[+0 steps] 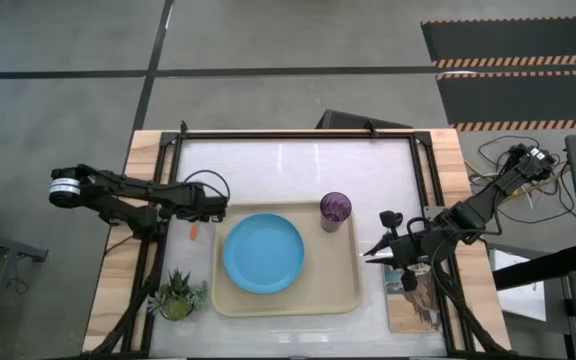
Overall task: Pick and place plate/cup/fork/spoon on tray
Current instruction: Put the orange fork on the white tray to the left side of the blue plate
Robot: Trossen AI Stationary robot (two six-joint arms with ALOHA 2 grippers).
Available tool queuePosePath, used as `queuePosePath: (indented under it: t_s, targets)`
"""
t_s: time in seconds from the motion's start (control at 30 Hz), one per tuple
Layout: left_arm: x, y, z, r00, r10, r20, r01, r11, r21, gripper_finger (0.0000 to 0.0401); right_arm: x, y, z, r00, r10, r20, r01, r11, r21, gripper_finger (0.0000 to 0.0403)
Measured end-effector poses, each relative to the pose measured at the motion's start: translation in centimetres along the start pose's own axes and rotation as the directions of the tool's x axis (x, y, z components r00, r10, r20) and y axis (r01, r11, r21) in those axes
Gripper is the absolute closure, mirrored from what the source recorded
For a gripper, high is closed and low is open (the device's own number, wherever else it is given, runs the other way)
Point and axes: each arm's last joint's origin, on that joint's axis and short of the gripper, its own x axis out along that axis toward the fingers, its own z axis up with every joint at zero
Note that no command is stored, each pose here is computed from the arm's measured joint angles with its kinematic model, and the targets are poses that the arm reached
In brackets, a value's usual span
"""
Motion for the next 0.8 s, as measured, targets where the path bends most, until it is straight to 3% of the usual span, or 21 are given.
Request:
queuePosePath:
  t_s: [0.13, 0.3, 0.5, 0.73, 0.8]
  targets:
    - [0.1, 0.1, 0.2, 0.998, 0.015, 0.060, -0.015, 1.000, 0.000, 0.0236, 0.0, 0.0, 0.0, 1.000, 0.000, 0.000, 0.000, 1.000, -0.002, 0.0344]
    - [0.5, 0.4, 0.2, 0.995, 0.031, 0.092, -0.031, 1.000, -0.005, 0.0245, 0.0, 0.0, 0.0, 1.000, -0.001, -0.004, 0.001, 1.000, -0.001, 0.0344]
    - [1.5, 0.7, -0.2, 0.995, 0.009, 0.097, -0.005, 0.999, -0.045, 0.0285, 0.0, 0.0, -0.2, 1.000, -0.003, -0.019, 0.003, 1.000, 0.006, 0.0344]
    - [1.4, 0.3, -0.1, 0.994, -0.019, 0.110, 0.026, 0.998, -0.055, 0.0385, 0.0, 0.0, -0.2, 1.000, -0.005, -0.019, 0.005, 1.000, 0.007, 0.0344]
    - [1.3, 0.2, -0.1, 0.993, -0.020, 0.113, 0.026, 0.998, -0.055, 0.0393, 0.0, 0.0, -0.2, 1.000, -0.005, -0.019, 0.005, 1.000, 0.008, 0.0344]
